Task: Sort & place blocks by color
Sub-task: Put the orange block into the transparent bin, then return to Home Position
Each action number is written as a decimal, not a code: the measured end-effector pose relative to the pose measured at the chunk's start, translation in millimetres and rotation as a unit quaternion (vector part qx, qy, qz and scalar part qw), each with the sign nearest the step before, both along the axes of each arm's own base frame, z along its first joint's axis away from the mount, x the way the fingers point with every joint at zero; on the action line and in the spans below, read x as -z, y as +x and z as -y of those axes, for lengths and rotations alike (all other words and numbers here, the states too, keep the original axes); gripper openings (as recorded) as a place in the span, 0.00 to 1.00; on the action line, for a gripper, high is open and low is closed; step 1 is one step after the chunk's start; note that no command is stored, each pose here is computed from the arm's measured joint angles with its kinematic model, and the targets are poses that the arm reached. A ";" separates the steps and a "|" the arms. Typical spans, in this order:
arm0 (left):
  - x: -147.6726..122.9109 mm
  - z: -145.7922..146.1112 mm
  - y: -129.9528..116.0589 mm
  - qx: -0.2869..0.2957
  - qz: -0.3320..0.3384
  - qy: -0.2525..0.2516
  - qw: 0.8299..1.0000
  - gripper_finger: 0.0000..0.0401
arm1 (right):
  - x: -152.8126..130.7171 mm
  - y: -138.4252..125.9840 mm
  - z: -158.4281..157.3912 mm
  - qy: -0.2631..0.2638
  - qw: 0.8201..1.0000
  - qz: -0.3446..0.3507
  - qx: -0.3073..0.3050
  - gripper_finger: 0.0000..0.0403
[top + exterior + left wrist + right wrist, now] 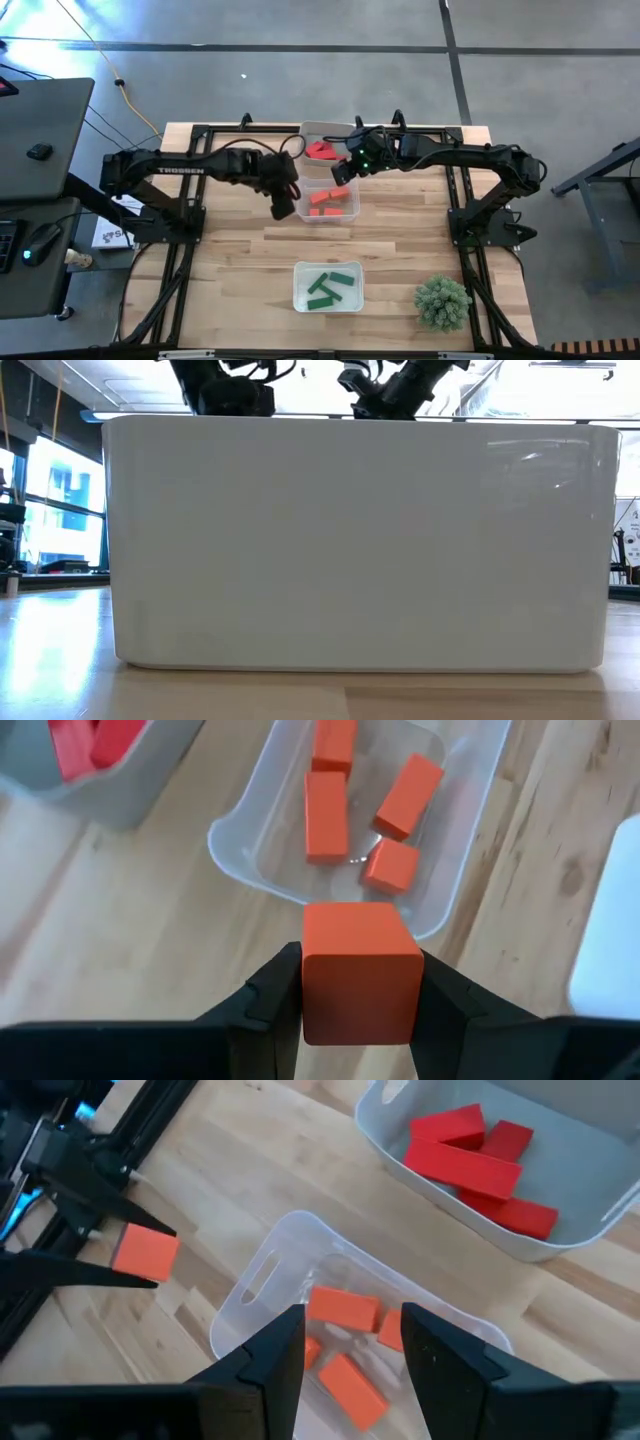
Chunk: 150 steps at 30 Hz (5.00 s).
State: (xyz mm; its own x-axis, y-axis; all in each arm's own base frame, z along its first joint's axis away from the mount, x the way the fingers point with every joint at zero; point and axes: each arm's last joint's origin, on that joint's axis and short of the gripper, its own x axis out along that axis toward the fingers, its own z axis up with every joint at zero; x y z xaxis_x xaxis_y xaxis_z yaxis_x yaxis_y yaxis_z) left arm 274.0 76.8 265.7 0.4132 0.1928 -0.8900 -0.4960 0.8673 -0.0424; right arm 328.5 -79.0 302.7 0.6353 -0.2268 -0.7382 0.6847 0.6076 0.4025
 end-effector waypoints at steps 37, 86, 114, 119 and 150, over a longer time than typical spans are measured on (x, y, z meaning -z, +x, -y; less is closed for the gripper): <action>62.5 -45.3 50.9 0.179 0.020 0.046 0.982 0.29 | -0.2 -1.3 3.2 -0.003 0.996 0.007 0.091 0.39; 60.2 -60.9 67.4 0.146 -0.058 0.014 0.987 0.46 | -0.1 -1.4 3.1 -0.003 0.996 0.007 0.092 0.39; -75.0 -26.0 -19.7 0.089 0.108 0.069 0.988 0.46 | -0.1 -1.4 3.3 -0.012 0.997 0.003 0.081 0.39; -83.8 -11.7 -54.8 0.064 0.157 0.076 0.983 0.46 | -0.3 -1.2 3.3 -0.013 0.997 0.004 0.081 0.39; 8.0 43.5 -162.9 0.035 0.364 0.078 0.928 0.46 | -0.4 -1.2 3.5 -0.016 0.996 0.004 0.084 0.39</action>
State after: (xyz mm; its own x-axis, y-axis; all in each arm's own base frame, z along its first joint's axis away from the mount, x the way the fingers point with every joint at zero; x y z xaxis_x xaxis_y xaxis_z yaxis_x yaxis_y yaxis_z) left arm 111.0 33.3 257.7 0.9097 0.2463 -0.3344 -0.3282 0.9198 -0.2152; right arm 327.3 -82.5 303.1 0.5927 -0.3526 -0.7241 0.7741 0.4976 0.3914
